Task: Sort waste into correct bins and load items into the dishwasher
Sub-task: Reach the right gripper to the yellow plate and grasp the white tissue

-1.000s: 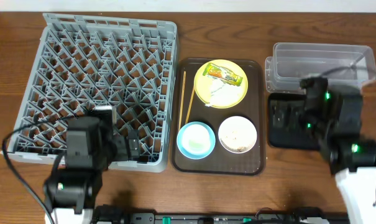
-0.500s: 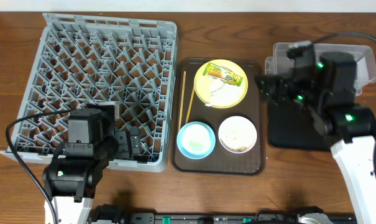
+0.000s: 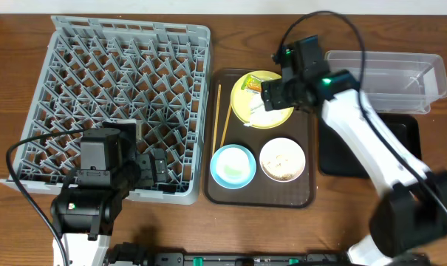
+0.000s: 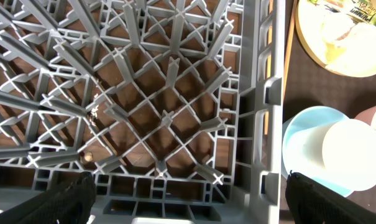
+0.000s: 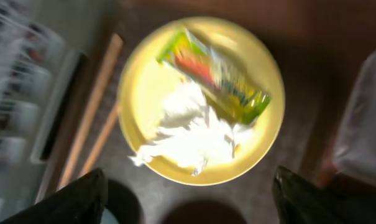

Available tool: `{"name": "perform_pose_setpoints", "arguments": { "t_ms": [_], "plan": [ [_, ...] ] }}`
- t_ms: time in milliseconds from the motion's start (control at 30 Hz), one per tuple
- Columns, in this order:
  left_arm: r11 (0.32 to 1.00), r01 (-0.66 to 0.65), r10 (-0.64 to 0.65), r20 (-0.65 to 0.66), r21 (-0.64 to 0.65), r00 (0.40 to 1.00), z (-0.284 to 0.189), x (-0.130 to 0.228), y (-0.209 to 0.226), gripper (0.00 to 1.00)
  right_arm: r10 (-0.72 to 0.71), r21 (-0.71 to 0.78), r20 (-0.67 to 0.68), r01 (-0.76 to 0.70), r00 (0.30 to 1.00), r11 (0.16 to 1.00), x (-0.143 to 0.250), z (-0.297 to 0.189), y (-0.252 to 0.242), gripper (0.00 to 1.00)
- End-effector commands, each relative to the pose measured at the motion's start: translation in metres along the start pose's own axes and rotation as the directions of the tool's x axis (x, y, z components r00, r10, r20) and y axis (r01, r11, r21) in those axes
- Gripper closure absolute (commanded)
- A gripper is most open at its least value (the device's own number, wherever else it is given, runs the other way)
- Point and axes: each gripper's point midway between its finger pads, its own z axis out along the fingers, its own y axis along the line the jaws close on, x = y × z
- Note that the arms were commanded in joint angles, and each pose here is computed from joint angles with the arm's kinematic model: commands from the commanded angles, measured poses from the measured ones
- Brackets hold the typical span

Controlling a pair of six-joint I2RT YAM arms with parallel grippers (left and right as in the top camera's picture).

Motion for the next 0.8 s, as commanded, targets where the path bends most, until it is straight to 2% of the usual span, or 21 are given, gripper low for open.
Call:
{"name": "perform_pose_setpoints", "arguments": {
  "t_ms": [0,167,300,467,667,767],
  "plan": [
    [1.0,0.002,-0.002,0.023,0.014,1.0,-0.006,-0.007,-0.004,0.02,0.098,0.045,-0.08,-0.095,0.992,0.994,0.016,0.037,-0.003,0.2],
    [1.0,0.001,-0.002,0.023,0.014,1.0,-0.006,-0.007,-0.004,0.02,0.104,0.07,-0.171,-0.093,0.98,0.993,0.039,0.074,-0.006,0.22],
    [1.0,0.001,-0.002,0.023,0.014,1.0,-0.006,-0.007,-0.004,0.02,0.138,0.089,-0.191,-0.123,0.972,0.988,0.046,0.092,-0.008,0.23],
    [1.0,0.001,-0.002,0.023,0.014,1.0,-0.006,-0.007,-0.004,0.02,0.173,0.123,-0.187,-0.151,0.967,0.981,0.049,0.105,-0.011,0.34],
    [1.0,0.002,-0.002,0.023,0.014,1.0,-0.006,-0.007,-0.004,0.02,0.181,0.123,-0.171,-0.162,0.969,0.979,0.046,0.106,-0.011,0.75],
    [1.0,0.002,-0.002,0.023,0.014,1.0,-0.006,-0.007,-0.004,0.02,0.18,0.125,-0.181,-0.159,0.967,0.979,0.048,0.106,-0.01,0.92]
  ]
}}
